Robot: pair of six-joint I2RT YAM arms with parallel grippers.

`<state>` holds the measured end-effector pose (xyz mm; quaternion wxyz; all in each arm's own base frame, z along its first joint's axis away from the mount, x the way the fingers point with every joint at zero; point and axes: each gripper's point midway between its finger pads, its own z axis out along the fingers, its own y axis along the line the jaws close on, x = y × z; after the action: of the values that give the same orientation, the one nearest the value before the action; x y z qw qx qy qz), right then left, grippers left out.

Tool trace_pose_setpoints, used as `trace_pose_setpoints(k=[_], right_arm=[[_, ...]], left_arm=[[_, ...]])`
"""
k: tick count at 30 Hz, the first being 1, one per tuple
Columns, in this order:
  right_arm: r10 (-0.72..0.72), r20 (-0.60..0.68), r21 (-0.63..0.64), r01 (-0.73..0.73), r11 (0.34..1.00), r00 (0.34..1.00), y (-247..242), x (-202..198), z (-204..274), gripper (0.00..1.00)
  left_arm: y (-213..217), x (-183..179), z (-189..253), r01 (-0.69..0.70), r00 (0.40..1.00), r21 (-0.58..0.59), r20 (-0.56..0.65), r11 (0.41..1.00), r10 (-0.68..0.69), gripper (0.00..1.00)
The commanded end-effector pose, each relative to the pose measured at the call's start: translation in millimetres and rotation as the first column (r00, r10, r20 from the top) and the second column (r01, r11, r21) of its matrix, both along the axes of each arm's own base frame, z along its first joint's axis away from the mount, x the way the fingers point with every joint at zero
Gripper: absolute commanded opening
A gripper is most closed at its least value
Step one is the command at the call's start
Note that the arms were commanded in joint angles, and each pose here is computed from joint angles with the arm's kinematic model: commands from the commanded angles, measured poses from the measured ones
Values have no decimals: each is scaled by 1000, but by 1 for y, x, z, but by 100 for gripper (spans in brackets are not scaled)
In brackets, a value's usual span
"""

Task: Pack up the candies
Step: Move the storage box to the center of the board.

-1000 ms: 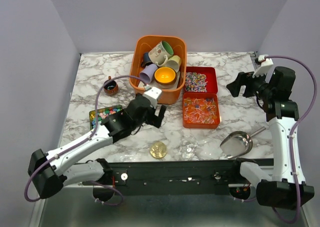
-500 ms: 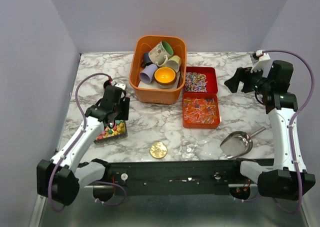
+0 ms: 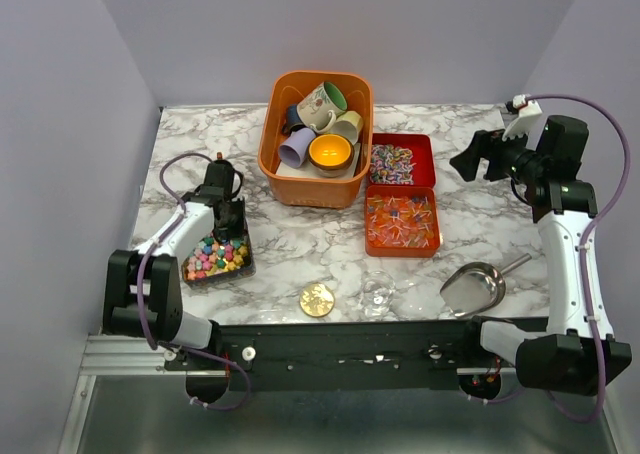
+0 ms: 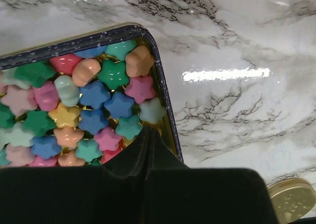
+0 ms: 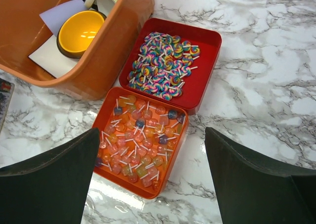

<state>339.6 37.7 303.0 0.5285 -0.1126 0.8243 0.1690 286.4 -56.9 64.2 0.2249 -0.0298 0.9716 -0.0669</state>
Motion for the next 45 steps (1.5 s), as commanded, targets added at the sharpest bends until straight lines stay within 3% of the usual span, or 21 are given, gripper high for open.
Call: trace_pose_setpoints(k=[1,8,15,21,25,45], right_arm=[[3,-11,-26,-3,1000,1000,-1,-3,-8,93],[-13,-9,-39,13,999,1000,-4,-3,-12,93],[-15,-11,-51,15,999,1000,-5,-6,-15,93],[-18,-4,-70,18,997,1000,-7,-12,-15,93],[-22,-12,-77,21,997,1000,-7,-18,-20,93],[-22,-41,-109,18,994,999,-8,-39,-42,93]], left_arm=[[-21,5,-15,50,998,-96,-24,994,-53,6],[-67,4,-18,152,988,-161,-4,975,-155,5],[-111,1,-18,240,970,-150,16,959,-241,5],[-133,16,-1,231,965,-143,160,962,-208,6],[-159,29,12,292,917,-138,323,946,-236,6],[-297,66,20,520,771,-78,470,850,-429,7]])
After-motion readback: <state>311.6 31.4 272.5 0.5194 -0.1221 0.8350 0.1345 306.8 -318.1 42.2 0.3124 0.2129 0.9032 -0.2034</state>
